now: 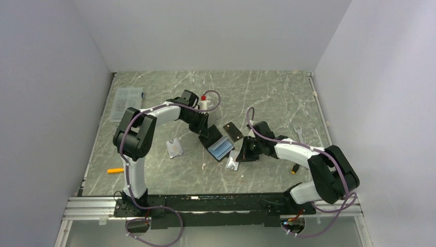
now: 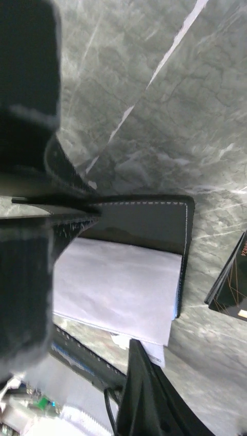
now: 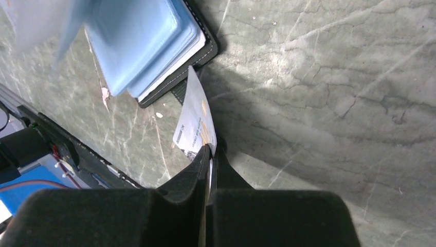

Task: Put the credit cards into the card holder
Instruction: Turn over the card holder at the center of the board.

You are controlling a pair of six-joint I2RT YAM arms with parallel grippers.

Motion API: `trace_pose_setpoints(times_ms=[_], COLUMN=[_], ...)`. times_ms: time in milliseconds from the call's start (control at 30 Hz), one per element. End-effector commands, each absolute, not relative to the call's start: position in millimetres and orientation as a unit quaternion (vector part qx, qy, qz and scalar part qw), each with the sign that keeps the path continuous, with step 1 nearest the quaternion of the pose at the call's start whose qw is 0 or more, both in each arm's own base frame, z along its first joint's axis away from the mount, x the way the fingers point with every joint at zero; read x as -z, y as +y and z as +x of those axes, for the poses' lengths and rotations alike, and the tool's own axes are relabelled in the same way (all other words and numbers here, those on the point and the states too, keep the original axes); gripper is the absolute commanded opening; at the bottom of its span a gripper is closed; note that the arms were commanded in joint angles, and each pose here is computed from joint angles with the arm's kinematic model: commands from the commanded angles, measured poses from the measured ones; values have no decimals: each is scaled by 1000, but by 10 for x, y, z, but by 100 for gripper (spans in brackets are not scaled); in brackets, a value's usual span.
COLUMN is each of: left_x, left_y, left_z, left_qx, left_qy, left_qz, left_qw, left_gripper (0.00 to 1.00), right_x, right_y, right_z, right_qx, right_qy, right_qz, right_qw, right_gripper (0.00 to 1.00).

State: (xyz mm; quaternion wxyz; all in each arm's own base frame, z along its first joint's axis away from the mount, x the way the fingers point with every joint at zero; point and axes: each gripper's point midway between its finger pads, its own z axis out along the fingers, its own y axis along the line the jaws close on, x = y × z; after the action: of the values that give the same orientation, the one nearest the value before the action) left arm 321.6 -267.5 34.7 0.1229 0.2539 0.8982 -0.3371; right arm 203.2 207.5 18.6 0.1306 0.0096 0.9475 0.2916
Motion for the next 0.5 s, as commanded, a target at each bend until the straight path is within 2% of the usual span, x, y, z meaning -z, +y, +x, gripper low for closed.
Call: trace_pose_setpoints(times_ms=[0, 33, 300, 467], left_x=[-428, -408, -405, -419], left_y=[-2784, -2785, -2735, -2716], left_z=[3264, 3250, 3179, 3142], left_qx=[372, 374, 369, 369], left_qy=[886, 887, 886, 884], left_qz=[249, 248, 255, 260], left_qw=[120, 114, 116, 118], left_gripper=[7, 0, 0, 0], right_x=[-105, -179, -661, -858], right_y=[1839, 1870, 2070, 2226], right_z=[1901, 1922, 2069, 2143], right_qx=[-244, -257, -329, -367], right_qy=[960, 955, 922, 906], right_qz=[3, 2, -13, -23], right_qw=[138, 150, 204, 208], right_gripper=[0, 0, 0, 0])
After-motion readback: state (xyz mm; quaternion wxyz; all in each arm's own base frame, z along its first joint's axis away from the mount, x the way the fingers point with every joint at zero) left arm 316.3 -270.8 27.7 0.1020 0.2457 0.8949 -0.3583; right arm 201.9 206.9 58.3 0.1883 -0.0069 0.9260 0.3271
